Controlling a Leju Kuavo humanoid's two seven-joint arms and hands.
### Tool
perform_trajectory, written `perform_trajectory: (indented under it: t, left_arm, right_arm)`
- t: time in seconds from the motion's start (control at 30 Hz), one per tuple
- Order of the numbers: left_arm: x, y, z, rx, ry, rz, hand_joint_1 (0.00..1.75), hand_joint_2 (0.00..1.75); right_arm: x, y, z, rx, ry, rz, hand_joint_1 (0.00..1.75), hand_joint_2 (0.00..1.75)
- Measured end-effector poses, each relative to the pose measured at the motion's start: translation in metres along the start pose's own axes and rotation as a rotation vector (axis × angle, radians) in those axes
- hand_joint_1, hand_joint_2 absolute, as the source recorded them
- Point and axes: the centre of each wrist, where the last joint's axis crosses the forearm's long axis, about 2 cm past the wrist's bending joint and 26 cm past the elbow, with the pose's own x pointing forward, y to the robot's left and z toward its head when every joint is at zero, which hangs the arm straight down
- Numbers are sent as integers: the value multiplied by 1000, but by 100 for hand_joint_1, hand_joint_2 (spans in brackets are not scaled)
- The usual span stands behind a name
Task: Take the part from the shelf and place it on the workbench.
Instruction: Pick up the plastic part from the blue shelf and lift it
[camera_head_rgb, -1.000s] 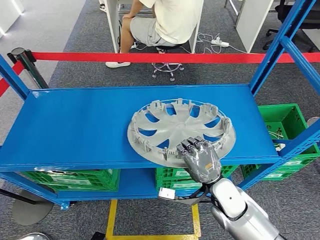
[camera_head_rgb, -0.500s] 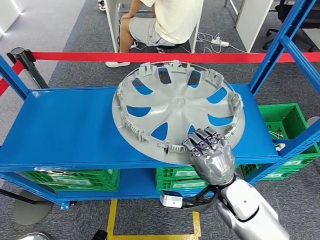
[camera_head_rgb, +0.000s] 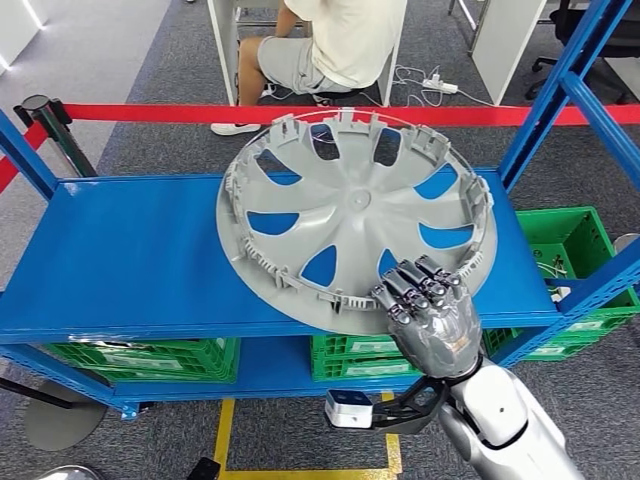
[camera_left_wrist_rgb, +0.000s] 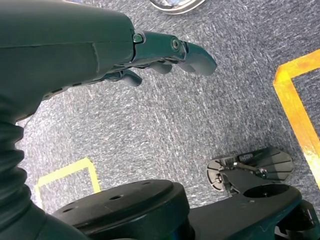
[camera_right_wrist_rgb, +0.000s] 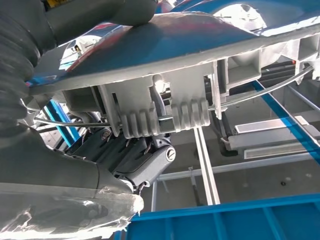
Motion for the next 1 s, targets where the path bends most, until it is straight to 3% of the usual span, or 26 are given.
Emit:
perform_trajectory:
  t: [1.0]
  left_arm:
    - [0,1,0,45,18,23,0,175]
  right_arm:
    - [-1,-3,-1,-10,-6,6,175,175]
